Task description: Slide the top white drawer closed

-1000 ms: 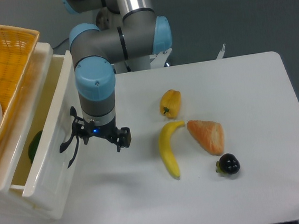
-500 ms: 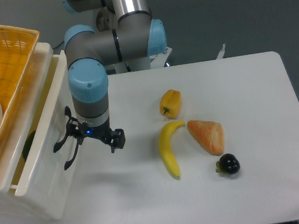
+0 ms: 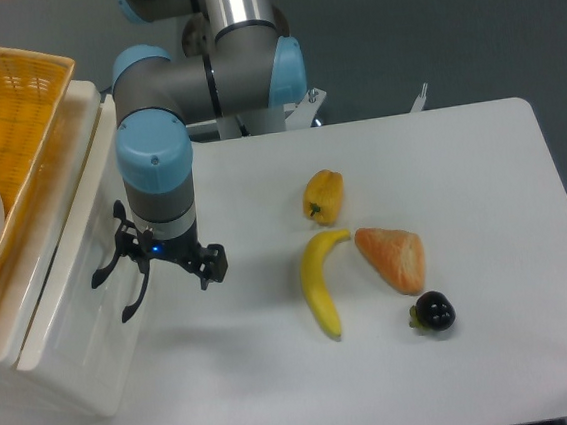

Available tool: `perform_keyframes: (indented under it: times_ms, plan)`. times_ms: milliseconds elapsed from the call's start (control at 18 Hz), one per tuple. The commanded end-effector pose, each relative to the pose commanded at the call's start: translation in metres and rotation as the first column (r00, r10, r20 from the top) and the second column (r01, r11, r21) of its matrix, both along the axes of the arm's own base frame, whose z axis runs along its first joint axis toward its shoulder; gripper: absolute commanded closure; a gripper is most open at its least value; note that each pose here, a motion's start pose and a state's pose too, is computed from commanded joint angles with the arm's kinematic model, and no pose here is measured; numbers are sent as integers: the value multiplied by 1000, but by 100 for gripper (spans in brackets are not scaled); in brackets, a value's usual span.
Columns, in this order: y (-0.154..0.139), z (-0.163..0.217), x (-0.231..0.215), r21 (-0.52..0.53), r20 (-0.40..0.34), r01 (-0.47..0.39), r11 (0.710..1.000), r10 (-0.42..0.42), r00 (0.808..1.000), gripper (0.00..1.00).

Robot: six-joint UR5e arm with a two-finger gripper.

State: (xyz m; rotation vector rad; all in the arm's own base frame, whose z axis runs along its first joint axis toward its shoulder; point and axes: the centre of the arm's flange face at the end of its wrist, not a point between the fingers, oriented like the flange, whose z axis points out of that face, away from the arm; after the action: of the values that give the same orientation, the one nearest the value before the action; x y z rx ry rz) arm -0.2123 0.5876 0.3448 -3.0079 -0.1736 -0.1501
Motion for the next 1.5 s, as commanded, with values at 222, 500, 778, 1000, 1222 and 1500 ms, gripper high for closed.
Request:
perform_keyframes:
  times_ms: [222, 500, 778, 1000, 1222, 1500]
  plan:
    - [1, -2, 2, -3, 2, 3, 1000, -3, 1000, 0]
    - [-2, 2, -10, 6, -4, -11, 1000, 11, 1000, 0]
    - [-29, 8, -75, -8, -65, -92, 996, 91, 994, 0]
    - [-51, 20, -116, -38, -151, -58, 998, 51, 987, 0]
    - [-81, 27, -152, -129, -233, 75, 989, -104, 967, 0]
    - [-112, 30, -184, -142, -232, 88, 986, -120, 965, 0]
